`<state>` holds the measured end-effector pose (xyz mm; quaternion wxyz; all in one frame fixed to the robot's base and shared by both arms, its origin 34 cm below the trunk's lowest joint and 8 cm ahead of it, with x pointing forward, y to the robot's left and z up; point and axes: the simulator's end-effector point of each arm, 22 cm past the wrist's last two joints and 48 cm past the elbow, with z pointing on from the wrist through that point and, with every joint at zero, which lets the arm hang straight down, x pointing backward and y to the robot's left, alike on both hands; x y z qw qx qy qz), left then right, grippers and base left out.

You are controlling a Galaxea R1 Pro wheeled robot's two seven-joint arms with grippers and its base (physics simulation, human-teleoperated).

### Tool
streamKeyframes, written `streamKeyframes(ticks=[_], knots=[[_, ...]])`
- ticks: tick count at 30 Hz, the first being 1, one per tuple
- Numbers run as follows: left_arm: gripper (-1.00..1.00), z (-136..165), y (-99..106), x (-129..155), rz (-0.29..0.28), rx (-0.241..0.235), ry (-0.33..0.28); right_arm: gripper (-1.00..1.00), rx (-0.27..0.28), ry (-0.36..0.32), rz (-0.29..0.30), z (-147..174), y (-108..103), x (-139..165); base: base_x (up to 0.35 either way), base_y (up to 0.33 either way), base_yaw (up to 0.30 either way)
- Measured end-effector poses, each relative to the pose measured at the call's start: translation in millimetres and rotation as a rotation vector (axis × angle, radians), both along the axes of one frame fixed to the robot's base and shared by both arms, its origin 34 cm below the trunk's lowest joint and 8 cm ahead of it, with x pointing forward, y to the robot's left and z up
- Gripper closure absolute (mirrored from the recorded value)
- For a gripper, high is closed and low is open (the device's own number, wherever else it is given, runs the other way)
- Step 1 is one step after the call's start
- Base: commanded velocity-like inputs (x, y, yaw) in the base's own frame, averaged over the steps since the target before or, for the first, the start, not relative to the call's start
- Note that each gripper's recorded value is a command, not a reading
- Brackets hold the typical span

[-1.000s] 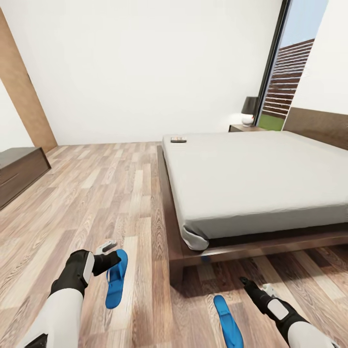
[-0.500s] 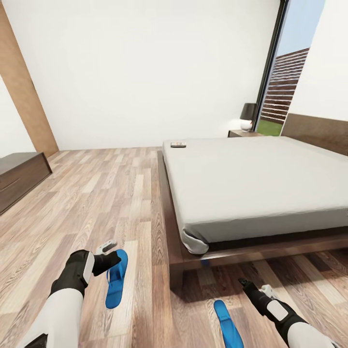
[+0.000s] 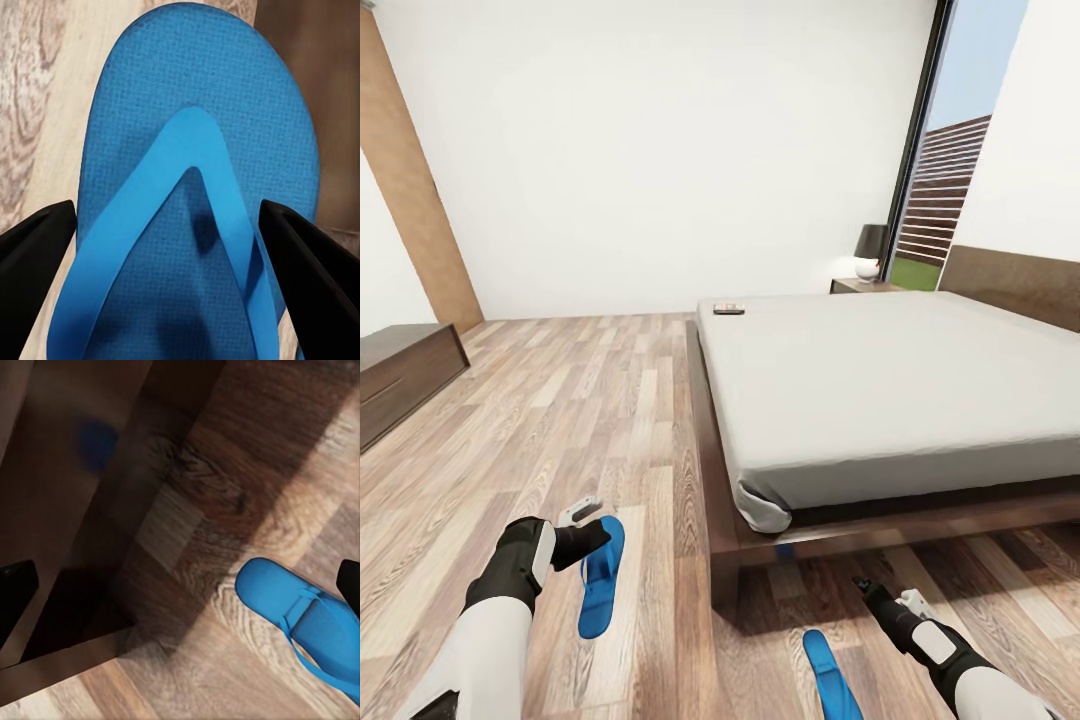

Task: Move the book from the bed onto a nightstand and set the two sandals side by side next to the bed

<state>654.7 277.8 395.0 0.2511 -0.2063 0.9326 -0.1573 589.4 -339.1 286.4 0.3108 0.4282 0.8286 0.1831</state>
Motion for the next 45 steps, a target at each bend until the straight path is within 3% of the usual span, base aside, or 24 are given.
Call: streamKeyframes(ticks=[11,23,45], knots=[[1.00,0.0,-0.8,0.0,-0.001,-0.001,0.000,-1.00,0.000,0.001,0.000,-0.1,0.0,-0.1,0.000,0.000,0.000],[1.00,29.7,-1.3,4.9,-0.001,-0.002,-0.049,-1.00,0.001,-0.048,0.001,26.3,0.2,10.0,0.000,0.000,0.000],[1.00,29.2,-1.7,4.6,-0.003,0.001,-0.047,-1.00,0.031,-0.030,0.012,17.8,12.0,1.8,0.000,0.000,0.000]])
